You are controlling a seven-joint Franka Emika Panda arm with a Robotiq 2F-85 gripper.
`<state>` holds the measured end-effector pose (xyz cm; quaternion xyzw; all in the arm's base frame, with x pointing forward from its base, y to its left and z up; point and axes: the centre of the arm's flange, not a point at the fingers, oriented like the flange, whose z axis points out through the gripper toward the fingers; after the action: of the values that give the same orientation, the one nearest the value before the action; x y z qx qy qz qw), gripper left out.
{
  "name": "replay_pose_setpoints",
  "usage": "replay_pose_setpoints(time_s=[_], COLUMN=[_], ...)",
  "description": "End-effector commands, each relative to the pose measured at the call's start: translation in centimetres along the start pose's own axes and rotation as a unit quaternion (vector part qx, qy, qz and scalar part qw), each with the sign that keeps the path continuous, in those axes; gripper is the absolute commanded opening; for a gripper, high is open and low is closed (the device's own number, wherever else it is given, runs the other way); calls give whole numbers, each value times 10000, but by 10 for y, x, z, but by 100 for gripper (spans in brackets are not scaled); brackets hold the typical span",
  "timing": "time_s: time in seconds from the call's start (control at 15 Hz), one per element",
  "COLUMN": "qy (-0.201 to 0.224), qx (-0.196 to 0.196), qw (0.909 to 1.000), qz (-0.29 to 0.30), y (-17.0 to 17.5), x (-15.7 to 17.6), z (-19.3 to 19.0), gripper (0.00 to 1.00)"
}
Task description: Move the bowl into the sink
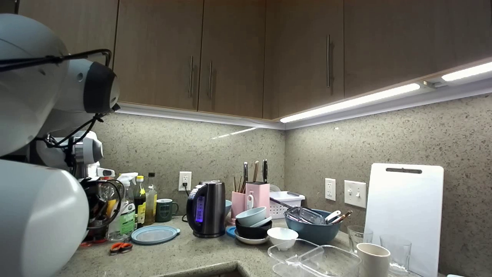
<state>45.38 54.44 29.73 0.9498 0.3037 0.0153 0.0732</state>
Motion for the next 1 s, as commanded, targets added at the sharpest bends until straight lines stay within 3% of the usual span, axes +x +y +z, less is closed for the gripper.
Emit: replay_pose_setpoints(time_s=[0.0,0.2,0.47,0.67,0.93], qy=[-236,-530,-838,-567,-124], qx=[-116,-147,-64,56,243], qw=[9995,9982,9963,9960,9853], qz=[199,218,195,685,1687], y=[3,4,3,4,10], x=[-11,-21,-61,-108,-157], z=[-11,-17,-47,-80,-116], gripper=[4,4,5,5,4])
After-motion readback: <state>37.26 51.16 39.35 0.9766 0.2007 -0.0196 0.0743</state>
